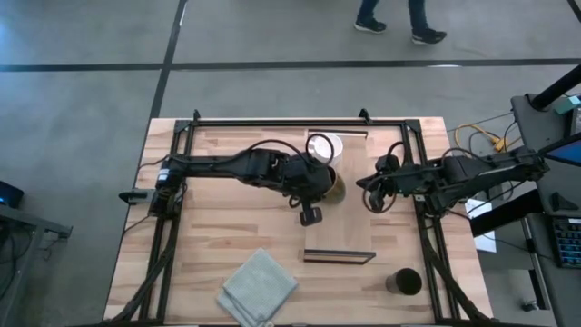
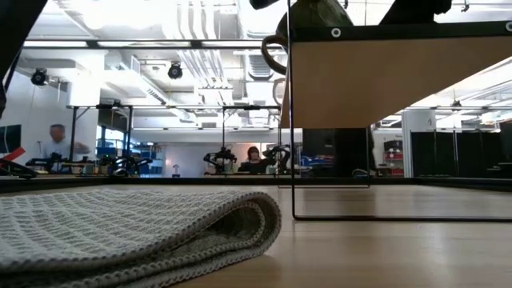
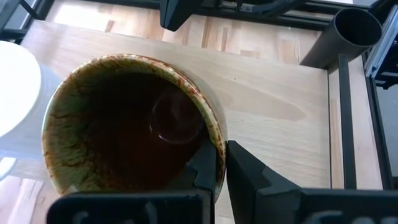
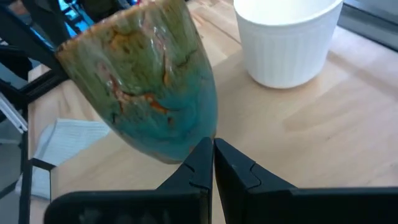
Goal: Stack small to large cups/mugs on shelf
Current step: Put the brown mug on the shelf
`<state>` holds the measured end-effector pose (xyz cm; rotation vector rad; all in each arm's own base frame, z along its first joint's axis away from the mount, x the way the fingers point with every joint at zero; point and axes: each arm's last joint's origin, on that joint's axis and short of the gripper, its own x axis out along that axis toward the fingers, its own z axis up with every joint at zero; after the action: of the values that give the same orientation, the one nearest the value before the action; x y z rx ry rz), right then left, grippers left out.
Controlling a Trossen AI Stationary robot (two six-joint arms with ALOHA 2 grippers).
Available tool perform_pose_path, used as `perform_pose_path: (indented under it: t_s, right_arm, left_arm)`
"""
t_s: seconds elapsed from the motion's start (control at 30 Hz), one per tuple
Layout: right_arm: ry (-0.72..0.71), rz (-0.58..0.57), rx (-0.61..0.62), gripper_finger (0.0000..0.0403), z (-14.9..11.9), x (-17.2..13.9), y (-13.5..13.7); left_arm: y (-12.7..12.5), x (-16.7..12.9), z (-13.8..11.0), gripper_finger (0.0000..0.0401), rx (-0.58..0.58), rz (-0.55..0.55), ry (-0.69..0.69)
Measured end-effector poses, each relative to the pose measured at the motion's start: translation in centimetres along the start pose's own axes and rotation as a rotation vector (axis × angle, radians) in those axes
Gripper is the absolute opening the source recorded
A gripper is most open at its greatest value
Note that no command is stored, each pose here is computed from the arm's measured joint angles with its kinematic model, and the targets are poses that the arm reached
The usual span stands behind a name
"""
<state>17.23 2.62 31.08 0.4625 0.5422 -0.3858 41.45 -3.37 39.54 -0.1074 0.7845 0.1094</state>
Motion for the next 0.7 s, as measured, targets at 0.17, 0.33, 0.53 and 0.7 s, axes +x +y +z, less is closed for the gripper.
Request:
perform_pose_path:
  t_s: [0.17,0.33,0.53,0.7]
  right_arm:
    - [0.013,-0.009,0.007,0.0009,-0.11,0.32,0.09]
    - [0.029,-0.002,0.064,0.0009,-0.22,0.49,0.20]
    - [0.042,0.008,0.096,0.0008,-0.26,0.55,0.27]
    - [0.048,0.009,0.108,0.0009,-0.30,0.65,0.31]
  left_arm:
    - [-0.01,0.20,-0.02,0.0007,0.000,-0.006,0.003]
    - [0.20,0.40,0.06,0.0010,-0.005,-0.003,-0.003]
    - [0.64,0.71,0.10,0.0013,-0.013,0.004,-0.006]
    - [0.85,0.79,0.22,0.0014,-0.019,0.004,-0.016]
